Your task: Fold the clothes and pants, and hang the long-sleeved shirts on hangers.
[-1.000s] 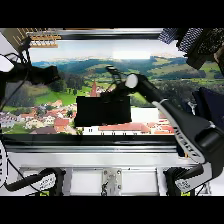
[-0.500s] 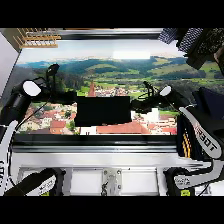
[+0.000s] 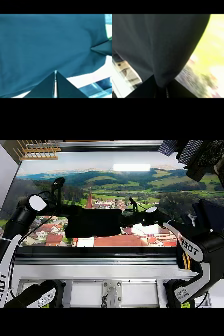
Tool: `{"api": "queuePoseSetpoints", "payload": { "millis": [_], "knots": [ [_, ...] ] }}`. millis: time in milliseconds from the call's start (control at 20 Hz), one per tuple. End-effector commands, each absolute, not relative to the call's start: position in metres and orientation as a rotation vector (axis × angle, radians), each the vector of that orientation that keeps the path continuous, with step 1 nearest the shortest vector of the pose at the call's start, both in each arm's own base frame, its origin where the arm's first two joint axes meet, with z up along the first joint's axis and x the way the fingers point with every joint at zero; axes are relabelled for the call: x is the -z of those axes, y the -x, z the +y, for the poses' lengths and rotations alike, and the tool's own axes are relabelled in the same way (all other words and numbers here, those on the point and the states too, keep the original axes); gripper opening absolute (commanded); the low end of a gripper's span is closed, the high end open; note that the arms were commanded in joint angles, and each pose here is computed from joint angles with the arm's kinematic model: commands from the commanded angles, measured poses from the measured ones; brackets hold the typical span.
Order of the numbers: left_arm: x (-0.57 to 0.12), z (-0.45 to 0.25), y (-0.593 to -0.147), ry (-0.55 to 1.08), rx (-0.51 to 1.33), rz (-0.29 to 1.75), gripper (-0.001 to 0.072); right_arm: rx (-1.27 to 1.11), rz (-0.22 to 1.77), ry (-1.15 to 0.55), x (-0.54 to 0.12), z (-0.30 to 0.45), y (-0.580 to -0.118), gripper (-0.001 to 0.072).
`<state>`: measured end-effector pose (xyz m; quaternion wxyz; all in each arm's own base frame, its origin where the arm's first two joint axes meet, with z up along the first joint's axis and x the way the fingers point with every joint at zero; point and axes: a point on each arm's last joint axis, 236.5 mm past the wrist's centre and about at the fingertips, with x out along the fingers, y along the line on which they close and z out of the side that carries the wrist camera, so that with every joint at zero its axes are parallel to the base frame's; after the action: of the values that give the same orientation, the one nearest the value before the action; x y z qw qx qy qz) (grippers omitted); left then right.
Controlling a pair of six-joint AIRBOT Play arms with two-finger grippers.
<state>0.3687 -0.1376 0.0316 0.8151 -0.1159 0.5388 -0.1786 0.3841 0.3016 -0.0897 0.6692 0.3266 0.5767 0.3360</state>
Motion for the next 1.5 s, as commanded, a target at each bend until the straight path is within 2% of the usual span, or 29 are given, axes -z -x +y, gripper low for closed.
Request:
{"api": "queuePoseSetpoints", "payload": {
  "millis": [0, 150, 350, 550, 750, 950, 1250, 1350, 1450],
  "knots": [
    [-0.031, -0.139, -0.368, 0.251, 0.380, 1.152, 0.0007, -0.793, 1.242, -0.733, 0.074, 0.313, -0.394, 0.0015],
    [-0.032, -0.140, -0.368, 0.257, 0.382, 1.150, 0.0007, -0.655, 1.265, -0.593, 0.050, 0.248, -0.412, 0.0015],
    [-0.032, -0.139, -0.369, 0.257, 0.381, 1.146, 0.0007, -0.347, 1.233, -0.457, -0.028, 0.092, -0.428, 0.0015],
    [-0.032, -0.139, -0.369, 0.257, 0.381, 1.147, 0.0007, -0.069, 0.978, -0.515, -0.126, -0.048, -0.431, 0.0015],
    [-0.032, -0.139, -0.369, 0.257, 0.381, 1.146, 0.0007, 0.150, 0.786, -0.578, -0.182, -0.153, -0.409, 0.0015],
    [-0.032, -0.139, -0.369, 0.257, 0.381, 1.147, 0.0007, 0.221, 0.647, -0.640, -0.219, -0.199, -0.398, 0.0015],
    [-0.031, -0.139, -0.369, 0.256, 0.381, 1.150, 0.0007, 0.292, 0.503, -0.562, -0.285, -0.227, -0.376, 0.0014],
    [-0.027, -0.139, -0.369, 0.257, 0.379, 1.161, 0.0007, 0.319, 0.486, -0.545, -0.297, -0.230, -0.363, 0.0014],
    [-0.019, -0.140, -0.369, 0.259, 0.377, 1.183, 0.0007, 0.355, 0.552, -0.529, -0.288, -0.231, -0.344, 0.0015]
  ]
}}
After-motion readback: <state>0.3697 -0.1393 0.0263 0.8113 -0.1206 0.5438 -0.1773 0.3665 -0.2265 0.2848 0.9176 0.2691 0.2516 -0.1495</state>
